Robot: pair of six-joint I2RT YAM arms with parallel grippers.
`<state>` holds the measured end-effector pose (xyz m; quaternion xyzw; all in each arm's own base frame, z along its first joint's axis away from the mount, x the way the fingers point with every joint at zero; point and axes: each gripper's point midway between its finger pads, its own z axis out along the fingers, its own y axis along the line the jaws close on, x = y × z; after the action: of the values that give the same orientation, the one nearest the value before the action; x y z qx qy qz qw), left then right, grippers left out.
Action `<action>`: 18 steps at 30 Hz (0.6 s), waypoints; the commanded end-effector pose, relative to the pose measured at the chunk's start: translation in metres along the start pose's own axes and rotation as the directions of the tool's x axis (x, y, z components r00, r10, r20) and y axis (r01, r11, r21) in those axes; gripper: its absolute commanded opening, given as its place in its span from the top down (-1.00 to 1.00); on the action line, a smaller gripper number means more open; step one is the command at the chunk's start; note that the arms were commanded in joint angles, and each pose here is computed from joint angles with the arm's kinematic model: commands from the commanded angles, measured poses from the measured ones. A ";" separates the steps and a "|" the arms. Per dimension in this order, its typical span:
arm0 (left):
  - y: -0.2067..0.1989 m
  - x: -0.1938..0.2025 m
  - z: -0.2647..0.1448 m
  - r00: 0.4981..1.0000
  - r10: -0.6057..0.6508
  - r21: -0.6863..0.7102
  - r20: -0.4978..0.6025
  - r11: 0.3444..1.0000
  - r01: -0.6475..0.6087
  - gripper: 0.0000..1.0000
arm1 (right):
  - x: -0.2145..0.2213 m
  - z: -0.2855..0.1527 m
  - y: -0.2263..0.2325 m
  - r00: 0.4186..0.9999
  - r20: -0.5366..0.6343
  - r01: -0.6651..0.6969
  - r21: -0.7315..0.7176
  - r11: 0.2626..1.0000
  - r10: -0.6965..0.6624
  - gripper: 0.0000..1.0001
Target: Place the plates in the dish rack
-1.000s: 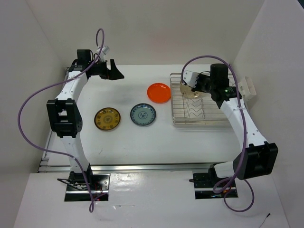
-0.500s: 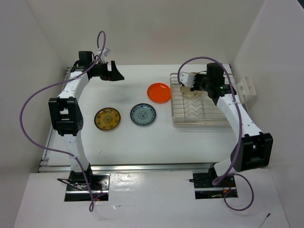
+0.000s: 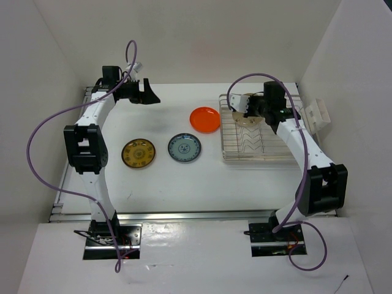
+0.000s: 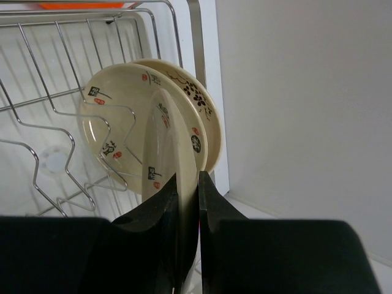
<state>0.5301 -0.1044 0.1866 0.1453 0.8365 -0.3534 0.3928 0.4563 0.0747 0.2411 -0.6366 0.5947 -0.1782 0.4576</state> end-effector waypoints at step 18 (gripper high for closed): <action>0.003 -0.005 0.000 1.000 -0.002 0.005 0.015 1.000 0.002 -1.00 | 0.001 0.006 0.019 0.999 0.031 -0.024 0.001 1.000 0.024 1.00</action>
<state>0.5301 -0.1045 0.1865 0.1438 0.8368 -0.3539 0.3922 0.4458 0.0726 0.2089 -0.6400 0.6107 -0.1578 0.4388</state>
